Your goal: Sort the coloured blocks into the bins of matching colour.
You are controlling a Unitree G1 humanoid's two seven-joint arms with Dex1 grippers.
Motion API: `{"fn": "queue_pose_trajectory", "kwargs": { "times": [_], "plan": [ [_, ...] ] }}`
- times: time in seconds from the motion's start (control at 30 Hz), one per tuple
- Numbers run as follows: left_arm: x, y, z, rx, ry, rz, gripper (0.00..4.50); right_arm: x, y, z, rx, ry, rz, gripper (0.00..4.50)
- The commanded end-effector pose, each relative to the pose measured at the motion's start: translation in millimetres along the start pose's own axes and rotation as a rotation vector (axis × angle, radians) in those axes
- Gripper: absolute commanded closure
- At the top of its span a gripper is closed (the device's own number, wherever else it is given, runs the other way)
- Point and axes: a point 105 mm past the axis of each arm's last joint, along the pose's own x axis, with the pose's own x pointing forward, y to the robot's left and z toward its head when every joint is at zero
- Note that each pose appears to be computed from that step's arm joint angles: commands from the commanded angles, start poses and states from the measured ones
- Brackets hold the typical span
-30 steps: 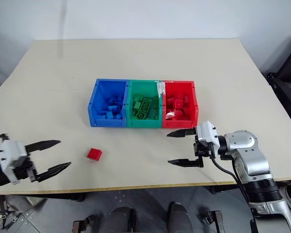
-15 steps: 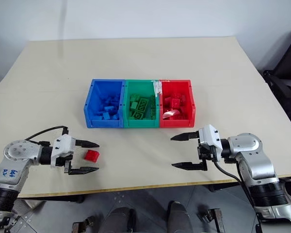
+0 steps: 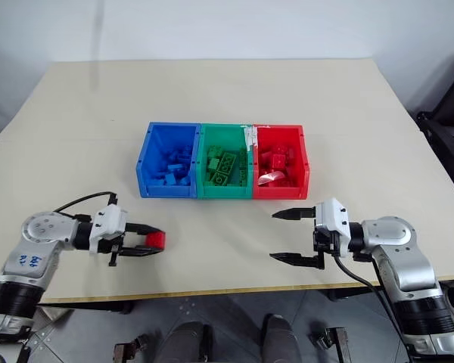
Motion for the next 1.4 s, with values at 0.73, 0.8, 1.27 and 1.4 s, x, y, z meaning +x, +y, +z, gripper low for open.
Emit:
{"fn": "queue_pose_trajectory", "kwargs": {
  "times": [0.73, 0.8, 1.27, 1.4],
  "plan": [
    [187, 101, 126, 0.006, -0.248, 0.105, 1.73, -58, -5, 32, -0.034, -0.185, -0.846, 0.00],
    [184, 100, 127, 0.051, -0.249, 0.100, 1.06, -54, -6, 31, -0.036, -0.186, -0.836, 0.00],
    [12, 71, 84, 0.234, -0.183, 0.236, 0.11, -10, -21, 19, -0.057, -0.127, -0.384, 0.00],
    [-32, 51, 67, 0.189, -0.085, 0.364, 0.11, -6, -30, 13, -0.060, -0.129, -0.312, 0.00]
  ]
}}
